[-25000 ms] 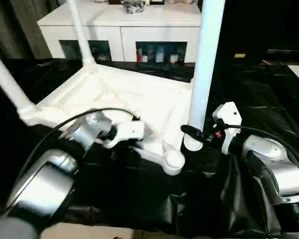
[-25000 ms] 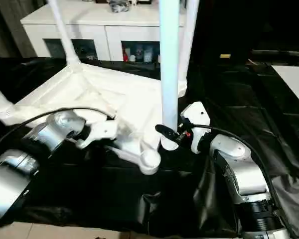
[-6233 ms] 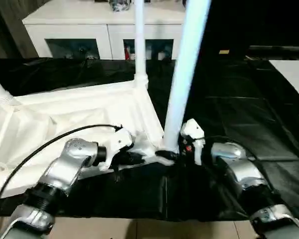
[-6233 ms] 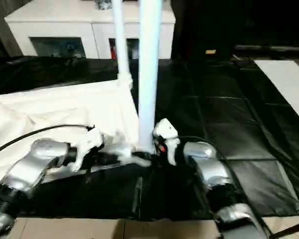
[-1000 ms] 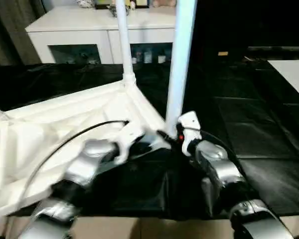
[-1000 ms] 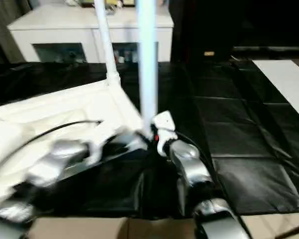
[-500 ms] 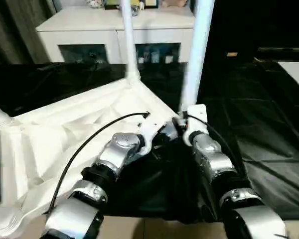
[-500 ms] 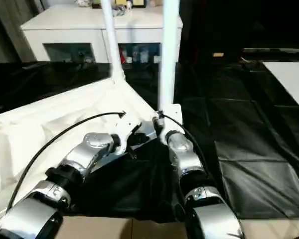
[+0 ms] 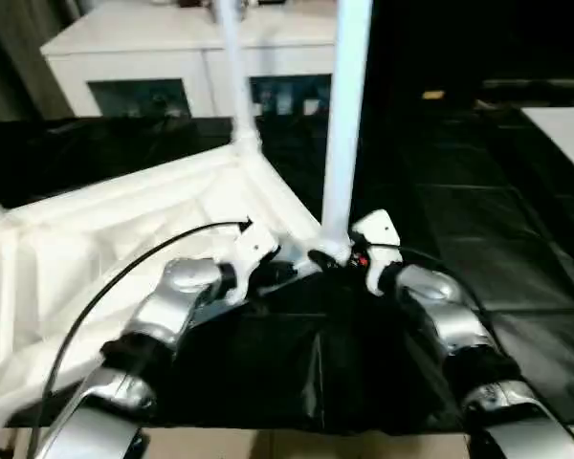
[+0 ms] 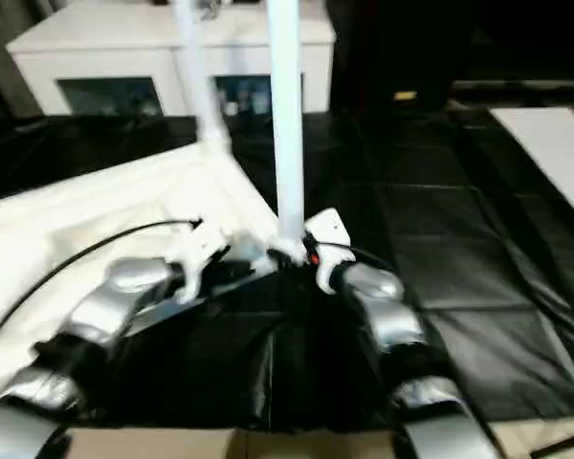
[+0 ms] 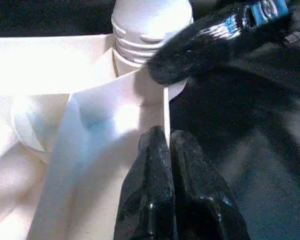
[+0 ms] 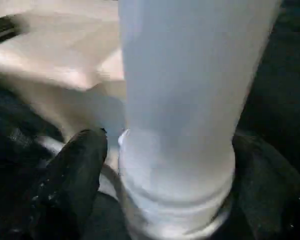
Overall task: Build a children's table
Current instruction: Rotate leg to tighten
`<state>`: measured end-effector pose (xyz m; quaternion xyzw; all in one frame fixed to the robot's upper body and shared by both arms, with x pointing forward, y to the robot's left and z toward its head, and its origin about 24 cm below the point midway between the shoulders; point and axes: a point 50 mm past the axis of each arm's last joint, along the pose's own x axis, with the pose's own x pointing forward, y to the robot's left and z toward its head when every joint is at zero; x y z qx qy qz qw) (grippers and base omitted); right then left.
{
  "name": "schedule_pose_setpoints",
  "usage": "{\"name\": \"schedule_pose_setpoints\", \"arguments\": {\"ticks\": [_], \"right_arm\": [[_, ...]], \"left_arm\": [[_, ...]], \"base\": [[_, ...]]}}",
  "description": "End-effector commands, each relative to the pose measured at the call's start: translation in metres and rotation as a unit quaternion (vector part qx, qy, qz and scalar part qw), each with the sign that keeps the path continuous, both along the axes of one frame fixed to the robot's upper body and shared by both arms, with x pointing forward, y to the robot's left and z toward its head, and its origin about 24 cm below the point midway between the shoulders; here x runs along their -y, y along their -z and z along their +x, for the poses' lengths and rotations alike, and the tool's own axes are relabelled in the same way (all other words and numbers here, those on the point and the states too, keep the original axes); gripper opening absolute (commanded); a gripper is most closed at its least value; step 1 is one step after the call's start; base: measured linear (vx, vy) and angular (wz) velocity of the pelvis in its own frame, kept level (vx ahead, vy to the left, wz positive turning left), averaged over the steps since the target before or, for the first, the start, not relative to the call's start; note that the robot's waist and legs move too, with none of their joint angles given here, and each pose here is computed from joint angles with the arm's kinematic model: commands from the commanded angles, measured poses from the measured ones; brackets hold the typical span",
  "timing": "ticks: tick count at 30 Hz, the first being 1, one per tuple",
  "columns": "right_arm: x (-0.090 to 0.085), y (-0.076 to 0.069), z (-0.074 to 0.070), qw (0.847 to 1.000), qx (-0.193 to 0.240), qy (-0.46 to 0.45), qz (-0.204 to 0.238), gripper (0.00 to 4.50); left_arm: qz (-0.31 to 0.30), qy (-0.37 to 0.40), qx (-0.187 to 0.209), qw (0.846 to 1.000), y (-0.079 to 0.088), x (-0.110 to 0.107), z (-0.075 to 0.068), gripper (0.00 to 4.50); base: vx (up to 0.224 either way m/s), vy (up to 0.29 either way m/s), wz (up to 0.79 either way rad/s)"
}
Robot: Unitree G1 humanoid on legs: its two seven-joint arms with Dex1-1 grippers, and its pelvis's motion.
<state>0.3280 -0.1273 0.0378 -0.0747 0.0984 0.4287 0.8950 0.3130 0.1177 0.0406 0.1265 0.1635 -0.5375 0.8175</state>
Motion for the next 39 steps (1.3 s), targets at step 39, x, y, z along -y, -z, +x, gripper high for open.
{"name": "schedule_pose_setpoints", "arguments": {"ticks": [39], "right_arm": [[0.007, 0.009, -0.013, 0.996, -0.069, -0.051, 0.001, 2.68]], "left_arm": [[0.033, 0.02, -0.052, 0.998, 0.017, -0.024, -0.022, 0.0]], "base": [[0.0, 0.0, 0.0]]}}
